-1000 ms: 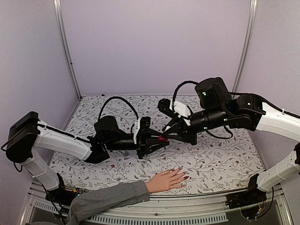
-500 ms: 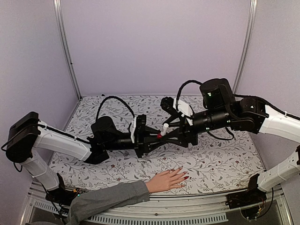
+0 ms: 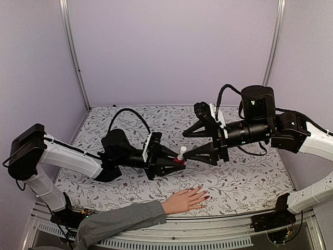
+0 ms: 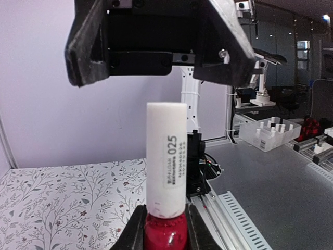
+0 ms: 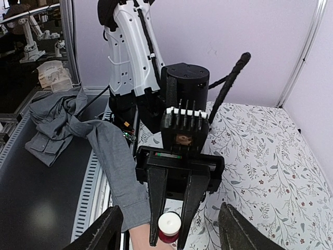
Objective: Paint the nails
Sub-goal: Screw the nail polish bottle.
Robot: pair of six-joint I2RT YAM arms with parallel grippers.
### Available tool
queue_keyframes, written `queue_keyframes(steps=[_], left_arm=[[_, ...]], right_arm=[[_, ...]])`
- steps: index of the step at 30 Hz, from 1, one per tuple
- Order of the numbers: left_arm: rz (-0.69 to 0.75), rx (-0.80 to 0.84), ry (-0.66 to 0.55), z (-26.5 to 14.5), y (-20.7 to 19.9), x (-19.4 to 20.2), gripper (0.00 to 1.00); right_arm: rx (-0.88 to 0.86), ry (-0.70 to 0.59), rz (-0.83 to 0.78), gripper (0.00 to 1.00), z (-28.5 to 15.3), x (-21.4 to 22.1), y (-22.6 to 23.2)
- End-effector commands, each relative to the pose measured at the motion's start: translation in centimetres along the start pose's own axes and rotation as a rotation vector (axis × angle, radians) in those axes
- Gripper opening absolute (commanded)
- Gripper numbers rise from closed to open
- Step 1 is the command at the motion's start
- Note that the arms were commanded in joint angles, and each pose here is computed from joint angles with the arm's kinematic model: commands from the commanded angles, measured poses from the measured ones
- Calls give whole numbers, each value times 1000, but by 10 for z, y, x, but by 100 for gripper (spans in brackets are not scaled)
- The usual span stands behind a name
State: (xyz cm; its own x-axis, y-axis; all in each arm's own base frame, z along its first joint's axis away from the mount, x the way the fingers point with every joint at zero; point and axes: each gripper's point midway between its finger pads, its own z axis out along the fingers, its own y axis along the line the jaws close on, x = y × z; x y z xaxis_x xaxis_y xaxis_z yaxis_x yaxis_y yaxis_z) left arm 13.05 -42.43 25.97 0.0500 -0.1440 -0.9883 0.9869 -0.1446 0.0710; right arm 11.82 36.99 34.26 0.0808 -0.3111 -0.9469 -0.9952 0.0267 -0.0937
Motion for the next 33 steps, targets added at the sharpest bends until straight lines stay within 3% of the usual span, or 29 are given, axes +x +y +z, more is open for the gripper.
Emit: queue_keyframes(steps=[1,6,15,27,33], left_arm=[[3,107,-59,2,-12,-15,0],[1,131,-66,3,-15,-17,0],[3,142,-73,3,-16,-19,0],[13,58,-86,3,-3,-22,0],[21,-41,-89,2,13,-25,0]], right_arm=[[-82,-57,-64,62,-3,-16,13],[-166,-45,-75,49,4,-14,23],[-201,-21,-78,41,17,-6,24],[-169,23,-68,4,26,8,16],[-120,55,-48,0,32,22,7]])
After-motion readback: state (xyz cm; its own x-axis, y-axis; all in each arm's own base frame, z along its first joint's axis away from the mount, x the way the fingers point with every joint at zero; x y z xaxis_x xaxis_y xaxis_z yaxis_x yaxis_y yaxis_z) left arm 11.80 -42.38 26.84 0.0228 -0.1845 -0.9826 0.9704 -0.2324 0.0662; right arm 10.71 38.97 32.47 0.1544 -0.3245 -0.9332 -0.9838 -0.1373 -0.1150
